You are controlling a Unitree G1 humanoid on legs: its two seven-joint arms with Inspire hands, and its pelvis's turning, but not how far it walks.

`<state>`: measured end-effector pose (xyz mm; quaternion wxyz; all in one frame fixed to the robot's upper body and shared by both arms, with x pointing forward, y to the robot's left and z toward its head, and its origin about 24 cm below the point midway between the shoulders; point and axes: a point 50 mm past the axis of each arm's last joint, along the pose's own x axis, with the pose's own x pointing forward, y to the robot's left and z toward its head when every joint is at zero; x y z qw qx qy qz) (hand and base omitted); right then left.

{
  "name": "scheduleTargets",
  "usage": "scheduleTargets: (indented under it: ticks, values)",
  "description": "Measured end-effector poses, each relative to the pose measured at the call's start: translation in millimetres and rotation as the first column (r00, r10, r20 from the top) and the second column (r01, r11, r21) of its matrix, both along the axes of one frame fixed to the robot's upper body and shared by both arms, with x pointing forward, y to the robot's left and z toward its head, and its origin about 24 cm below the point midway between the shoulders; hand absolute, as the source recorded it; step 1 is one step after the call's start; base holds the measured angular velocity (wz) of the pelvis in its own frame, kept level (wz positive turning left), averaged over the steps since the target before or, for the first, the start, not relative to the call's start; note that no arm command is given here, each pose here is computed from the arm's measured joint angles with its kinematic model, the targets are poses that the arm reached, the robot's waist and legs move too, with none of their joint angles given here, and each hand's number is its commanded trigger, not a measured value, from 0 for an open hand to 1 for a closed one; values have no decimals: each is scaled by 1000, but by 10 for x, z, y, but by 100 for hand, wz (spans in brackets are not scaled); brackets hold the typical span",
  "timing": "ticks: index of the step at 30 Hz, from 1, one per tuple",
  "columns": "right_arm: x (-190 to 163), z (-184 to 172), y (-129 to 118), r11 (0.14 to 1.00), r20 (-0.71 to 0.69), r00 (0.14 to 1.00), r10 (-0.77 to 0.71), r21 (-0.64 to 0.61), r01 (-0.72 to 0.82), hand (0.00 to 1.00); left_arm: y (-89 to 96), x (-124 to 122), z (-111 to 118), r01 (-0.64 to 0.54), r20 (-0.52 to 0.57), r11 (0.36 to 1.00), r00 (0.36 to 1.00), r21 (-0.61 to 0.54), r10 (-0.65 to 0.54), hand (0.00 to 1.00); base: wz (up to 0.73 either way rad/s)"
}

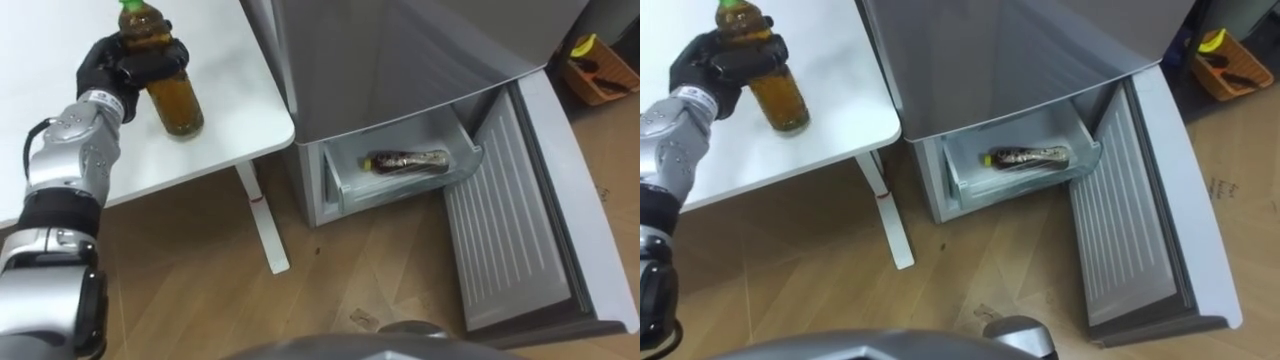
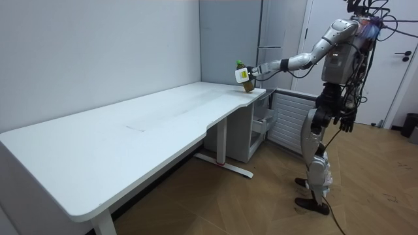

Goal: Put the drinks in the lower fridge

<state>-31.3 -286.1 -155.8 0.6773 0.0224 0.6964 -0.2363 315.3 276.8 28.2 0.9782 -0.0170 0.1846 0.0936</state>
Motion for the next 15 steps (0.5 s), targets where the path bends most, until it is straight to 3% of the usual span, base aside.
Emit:
scheduleTargets:
  ticks: [7,15]
  values:
    - [58,-6,3,1000,14,1000,18,0,-18,0,-15,24,39,4,16,1000,1000,2,-4,100,0]
    - [186,-15,7,999,48,998,34,8,-34,0,-151,125,378,71,156,996,985,49,-78,100,7]
